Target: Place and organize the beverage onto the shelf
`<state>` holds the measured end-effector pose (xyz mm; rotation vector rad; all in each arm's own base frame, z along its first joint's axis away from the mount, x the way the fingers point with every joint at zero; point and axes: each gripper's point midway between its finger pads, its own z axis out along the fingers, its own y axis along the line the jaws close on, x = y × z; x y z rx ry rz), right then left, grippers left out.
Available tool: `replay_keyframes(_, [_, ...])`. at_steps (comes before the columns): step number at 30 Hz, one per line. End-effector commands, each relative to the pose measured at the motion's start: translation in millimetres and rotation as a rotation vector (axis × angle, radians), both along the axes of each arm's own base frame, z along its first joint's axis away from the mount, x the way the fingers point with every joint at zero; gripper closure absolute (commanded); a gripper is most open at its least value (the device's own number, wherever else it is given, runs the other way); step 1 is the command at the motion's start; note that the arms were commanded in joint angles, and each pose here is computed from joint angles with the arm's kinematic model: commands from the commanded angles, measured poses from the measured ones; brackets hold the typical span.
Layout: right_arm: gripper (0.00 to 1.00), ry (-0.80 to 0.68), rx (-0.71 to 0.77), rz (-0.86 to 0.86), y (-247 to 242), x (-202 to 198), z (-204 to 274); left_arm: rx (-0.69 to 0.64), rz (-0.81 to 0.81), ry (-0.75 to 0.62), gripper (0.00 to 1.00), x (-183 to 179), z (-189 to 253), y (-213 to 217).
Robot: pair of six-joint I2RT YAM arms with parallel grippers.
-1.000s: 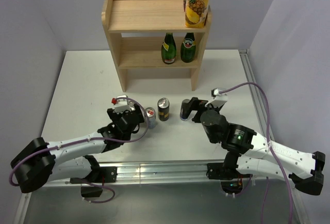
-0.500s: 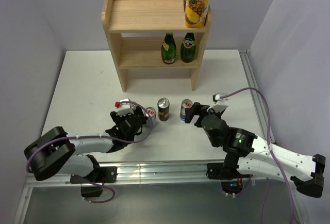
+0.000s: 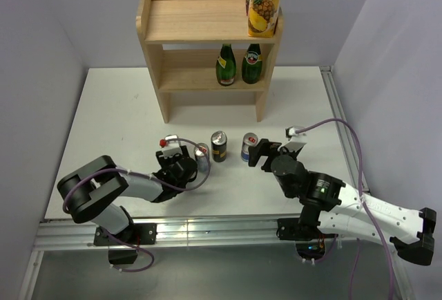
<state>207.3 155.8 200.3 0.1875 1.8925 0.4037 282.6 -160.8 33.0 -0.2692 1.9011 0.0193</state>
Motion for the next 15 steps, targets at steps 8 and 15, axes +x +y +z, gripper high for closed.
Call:
replay_keyframes(8, [0.01,-0.012,0.011,-0.028,-8.3,-1.6,-1.9,-0.027,0.061,-0.059,1.00,9.0,23.0,-1.2])
replay_keyframes(15, [0.02,-0.011,-0.002,-0.024,-6.0,-0.5,-3.8,-0.057,0.021,-0.087,1.00,6.3,89.5,-8.7])
